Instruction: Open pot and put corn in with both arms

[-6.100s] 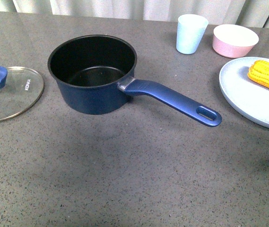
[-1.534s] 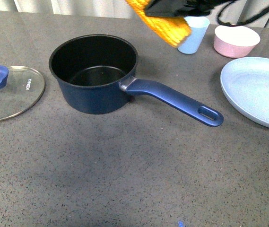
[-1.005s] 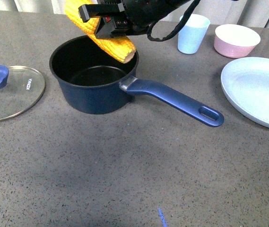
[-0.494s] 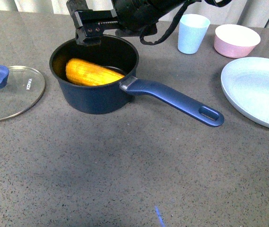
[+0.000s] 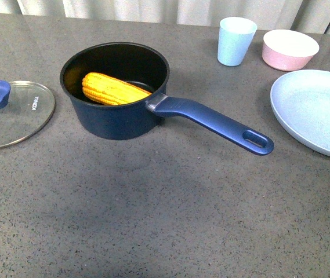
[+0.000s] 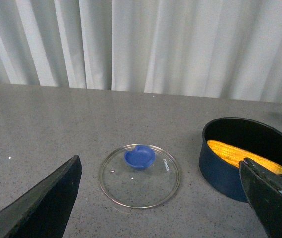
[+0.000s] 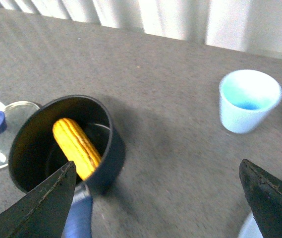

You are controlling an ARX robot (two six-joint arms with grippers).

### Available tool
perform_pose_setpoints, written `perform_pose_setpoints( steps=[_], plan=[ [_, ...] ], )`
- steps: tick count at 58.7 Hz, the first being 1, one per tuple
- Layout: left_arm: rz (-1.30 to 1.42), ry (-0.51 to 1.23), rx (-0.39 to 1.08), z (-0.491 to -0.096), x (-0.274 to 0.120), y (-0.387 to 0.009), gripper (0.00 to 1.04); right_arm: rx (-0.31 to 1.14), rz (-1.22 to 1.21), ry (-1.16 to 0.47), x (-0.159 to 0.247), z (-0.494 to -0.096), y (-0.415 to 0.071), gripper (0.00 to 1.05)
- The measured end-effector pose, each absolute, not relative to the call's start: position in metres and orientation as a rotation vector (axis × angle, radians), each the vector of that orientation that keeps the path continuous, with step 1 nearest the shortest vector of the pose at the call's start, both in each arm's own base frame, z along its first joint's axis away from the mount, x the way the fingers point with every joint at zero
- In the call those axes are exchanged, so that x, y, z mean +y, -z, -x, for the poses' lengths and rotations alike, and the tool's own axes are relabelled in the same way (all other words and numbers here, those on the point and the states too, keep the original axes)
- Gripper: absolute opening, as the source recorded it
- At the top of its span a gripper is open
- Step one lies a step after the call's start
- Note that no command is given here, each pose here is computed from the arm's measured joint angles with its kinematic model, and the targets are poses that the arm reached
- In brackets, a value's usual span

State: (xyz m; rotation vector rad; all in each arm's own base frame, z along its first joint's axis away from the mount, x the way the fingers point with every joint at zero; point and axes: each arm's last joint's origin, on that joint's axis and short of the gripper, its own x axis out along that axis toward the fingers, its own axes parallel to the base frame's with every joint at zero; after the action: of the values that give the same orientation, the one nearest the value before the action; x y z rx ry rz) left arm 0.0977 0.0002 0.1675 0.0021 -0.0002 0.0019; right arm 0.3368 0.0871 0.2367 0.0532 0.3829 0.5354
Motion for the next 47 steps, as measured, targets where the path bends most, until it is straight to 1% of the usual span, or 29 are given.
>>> perform_pose_setpoints(
  steps=[5,6,9,10,13,15,18,19,25,29,30,47],
  plan=[
    [-0.002,-0.002,0.0,-0.098,0.0,-0.167,0.96,0.373,-0.059,-0.492,0.065,-0.314,-0.241,0.96],
    [-0.002,-0.002,0.0,-0.098,0.0,-0.167,0.96,0.339,-0.045,-0.434,0.061,-0.309,-0.241,0.93],
    [-0.002,0.0,0.0,-0.098,0.0,-0.167,0.96,0.163,-0.009,-0.223,0.056,-0.299,-0.243,0.83],
    [-0.002,-0.001,0.0,-0.098,0.0,-0.167,0.96,0.096,-0.006,-0.139,0.052,-0.293,-0.241,0.78],
    [-0.002,-0.002,0.0,-0.098,0.0,-0.167,0.96,0.021,-0.008,-0.034,0.045,-0.278,-0.234,0.68],
    [-0.002,-0.003,0.0,-0.098,0.0,-0.167,0.96,0.002,-0.009,-0.014,0.039,-0.267,-0.227,0.59],
    [-0.002,-0.002,0.0,-0.098,0.0,-0.167,0.96,0.002,-0.007,-0.007,0.034,-0.254,-0.219,0.48],
    [-0.002,-0.002,0.0,-0.098,0.0,-0.167,0.96,0.003,-0.007,-0.007,0.033,-0.252,-0.218,0.47],
    [-0.002,-0.002,0.0,-0.098,0.0,-0.167,0.96,0.009,-0.005,-0.001,0.023,-0.227,-0.204,0.2],
    [-0.002,-0.002,0.0,-0.098,0.0,-0.167,0.96,0.013,-0.005,-0.001,0.02,-0.217,-0.199,0.08],
    [-0.002,-0.002,0.0,-0.098,0.0,-0.167,0.96,0.013,-0.005,-0.004,0.019,-0.213,-0.197,0.03],
    [-0.002,-0.002,0.0,-0.098,0.0,-0.167,0.96,0.012,-0.003,-0.012,0.003,-0.178,-0.182,0.02]
  ],
)
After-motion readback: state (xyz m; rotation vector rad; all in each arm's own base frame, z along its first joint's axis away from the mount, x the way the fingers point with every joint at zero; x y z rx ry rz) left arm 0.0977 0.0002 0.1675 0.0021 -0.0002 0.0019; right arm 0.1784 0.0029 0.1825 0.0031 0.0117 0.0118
